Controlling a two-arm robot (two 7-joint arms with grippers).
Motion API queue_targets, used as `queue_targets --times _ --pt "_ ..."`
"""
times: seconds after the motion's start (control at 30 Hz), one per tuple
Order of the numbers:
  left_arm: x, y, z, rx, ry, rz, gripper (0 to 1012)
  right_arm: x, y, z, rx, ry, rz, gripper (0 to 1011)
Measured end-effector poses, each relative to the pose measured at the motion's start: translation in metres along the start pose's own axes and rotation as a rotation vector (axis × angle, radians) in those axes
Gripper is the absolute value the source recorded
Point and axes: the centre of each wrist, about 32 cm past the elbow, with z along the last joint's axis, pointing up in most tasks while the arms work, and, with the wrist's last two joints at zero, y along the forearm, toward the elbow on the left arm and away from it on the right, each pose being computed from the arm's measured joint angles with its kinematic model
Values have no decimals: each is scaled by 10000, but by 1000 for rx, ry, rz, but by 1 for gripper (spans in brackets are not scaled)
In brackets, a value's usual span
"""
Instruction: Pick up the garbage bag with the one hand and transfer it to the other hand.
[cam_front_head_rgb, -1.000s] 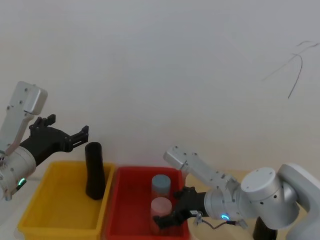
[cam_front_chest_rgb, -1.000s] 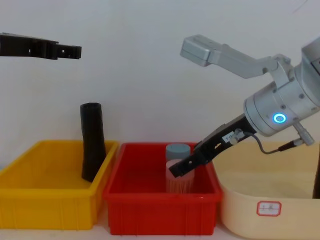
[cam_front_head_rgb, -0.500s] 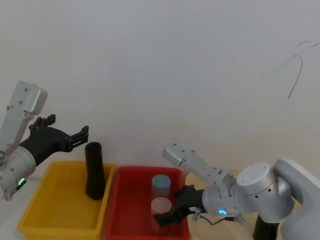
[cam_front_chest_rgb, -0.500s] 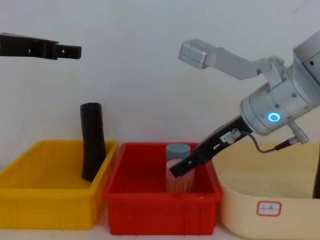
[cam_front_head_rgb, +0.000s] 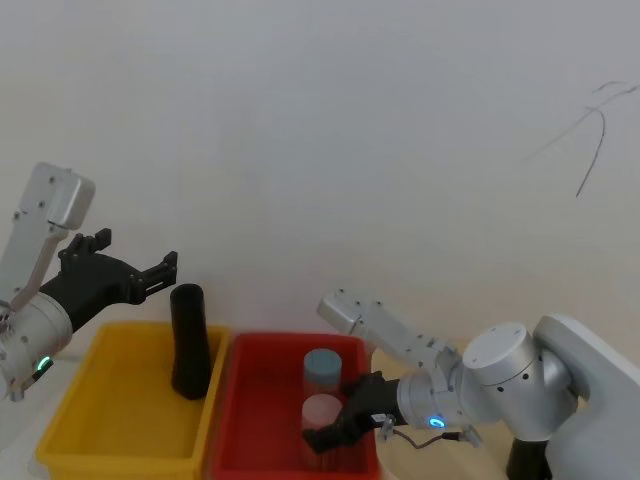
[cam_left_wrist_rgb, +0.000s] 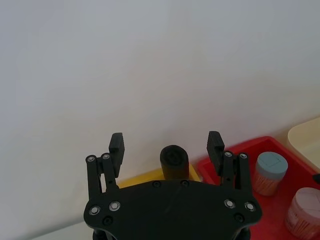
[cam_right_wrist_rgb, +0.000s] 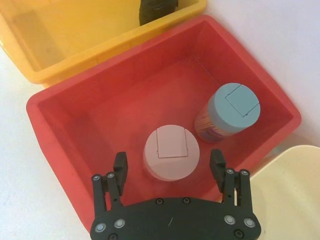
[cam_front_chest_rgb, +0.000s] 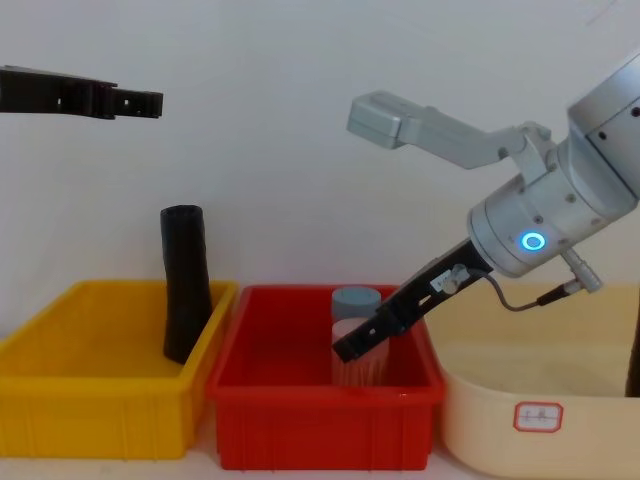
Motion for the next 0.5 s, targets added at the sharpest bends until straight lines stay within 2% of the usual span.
queue_targets --times 0.5 --pt "0 0 0 0 0 0 1002 -3 95 26 -24 -13 13 1001"
